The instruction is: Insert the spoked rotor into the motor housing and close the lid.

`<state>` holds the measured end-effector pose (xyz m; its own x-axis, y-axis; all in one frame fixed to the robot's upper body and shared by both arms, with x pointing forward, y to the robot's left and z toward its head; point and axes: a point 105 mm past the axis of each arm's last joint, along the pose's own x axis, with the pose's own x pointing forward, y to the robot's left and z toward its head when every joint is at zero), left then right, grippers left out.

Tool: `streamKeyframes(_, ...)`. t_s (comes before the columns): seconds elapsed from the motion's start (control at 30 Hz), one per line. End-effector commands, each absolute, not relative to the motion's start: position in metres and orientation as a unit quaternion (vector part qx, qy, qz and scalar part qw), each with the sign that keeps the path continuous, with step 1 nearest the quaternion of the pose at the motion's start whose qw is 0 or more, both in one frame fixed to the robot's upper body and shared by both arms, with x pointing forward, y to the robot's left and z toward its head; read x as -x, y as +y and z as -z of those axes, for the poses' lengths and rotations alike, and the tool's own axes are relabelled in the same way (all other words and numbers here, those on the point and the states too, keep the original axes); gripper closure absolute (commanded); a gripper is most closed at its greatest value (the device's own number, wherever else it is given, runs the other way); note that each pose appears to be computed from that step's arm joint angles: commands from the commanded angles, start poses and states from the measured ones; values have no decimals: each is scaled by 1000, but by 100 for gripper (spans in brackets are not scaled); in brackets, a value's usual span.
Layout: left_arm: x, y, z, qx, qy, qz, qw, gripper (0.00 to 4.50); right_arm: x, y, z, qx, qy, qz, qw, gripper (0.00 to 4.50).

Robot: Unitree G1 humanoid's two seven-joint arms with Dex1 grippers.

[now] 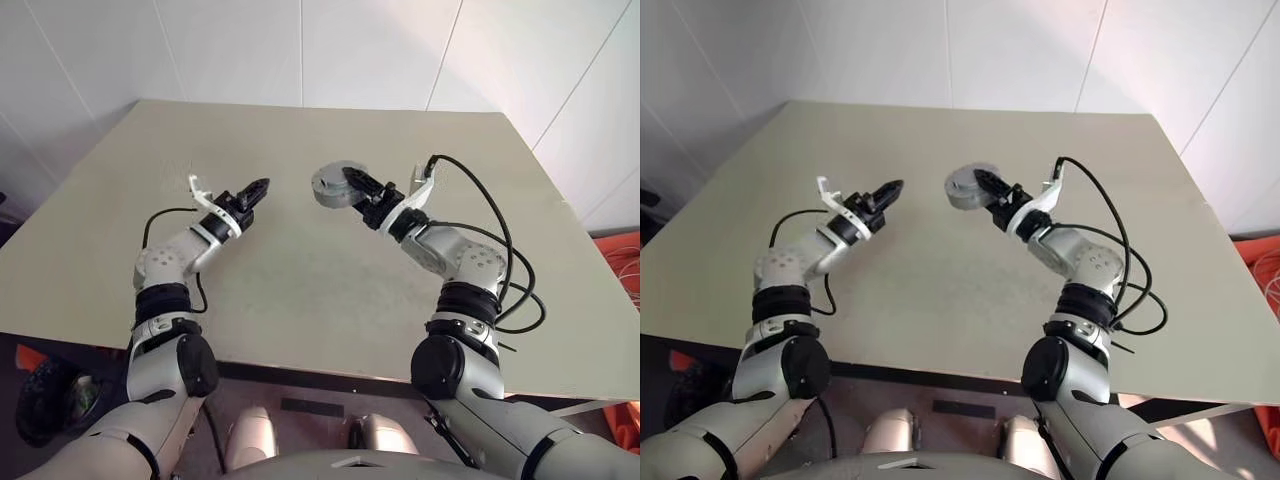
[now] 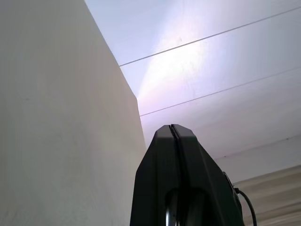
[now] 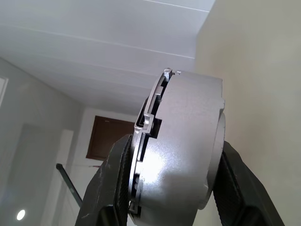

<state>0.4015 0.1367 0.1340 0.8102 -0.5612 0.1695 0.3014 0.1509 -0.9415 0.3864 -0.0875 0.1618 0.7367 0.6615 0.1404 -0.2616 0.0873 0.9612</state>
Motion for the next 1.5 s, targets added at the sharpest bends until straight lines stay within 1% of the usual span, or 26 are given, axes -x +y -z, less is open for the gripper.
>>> streamKeyframes(0.03,-399,130,-136,587,124,297,743,450,-385,-87,-190,-585,129,-354,718,220)
streamKeyframes(0.07,-398,129,-133,584,133,296,744,450,-384,-87,-190,-586,128,-355,717,220)
streamKeyframes(0.17,-395,123,-126,575,151,302,745,390,-382,-85,-197,-584,122,-369,713,220)
streamKeyframes(0.3,-387,110,-137,569,148,348,730,259,-381,-84,-201,-581,120,-374,713,220)
streamKeyframes(0.4,-385,106,-142,577,143,366,717,157,-381,-84,-200,-579,121,-371,716,220)
streamKeyframes(0.43,-385,104,-144,588,145,366,707,123,-381,-84,-200,-579,121,-371,716,220)
streamKeyframes(0.5,-388,103,-145,633,156,360,667,57,-381,-84,-201,-578,121,-372,717,220)
streamKeyframes(0.53,-386,102,-149,651,158,372,642,28,-381,-84,-201,-577,120,-372,717,220)
streamKeyframes(0.63,-381,98,-164,671,151,408,600,28,-380,-84,-203,-575,119,-375,718,220)
streamKeyframes(0.77,-380,95,-173,687,145,424,572,28,-378,-82,-204,-572,118,-380,717,220)
streamKeyframes(0.87,-376,85,-178,691,153,444,549,28,-373,-79,-210,-567,113,-398,712,220)
streamKeyframes(1.13,-372,70,-183,685,168,463,537,28,-352,-60,-223,-550,114,-455,691,220)
streamKeyframes(1.27,-370,65,-184,680,172,470,535,28,-342,-49,-212,-541,144,-461,688,220)
streamKeyframes(1.37,-368,64,-184,677,175,474,535,28,-340,-46,-205,-539,156,-458,689,220)
streamKeyframes(1.5,-365,61,-185,671,177,482,534,28,-340,-45,-203,-538,161,-455,691,220)
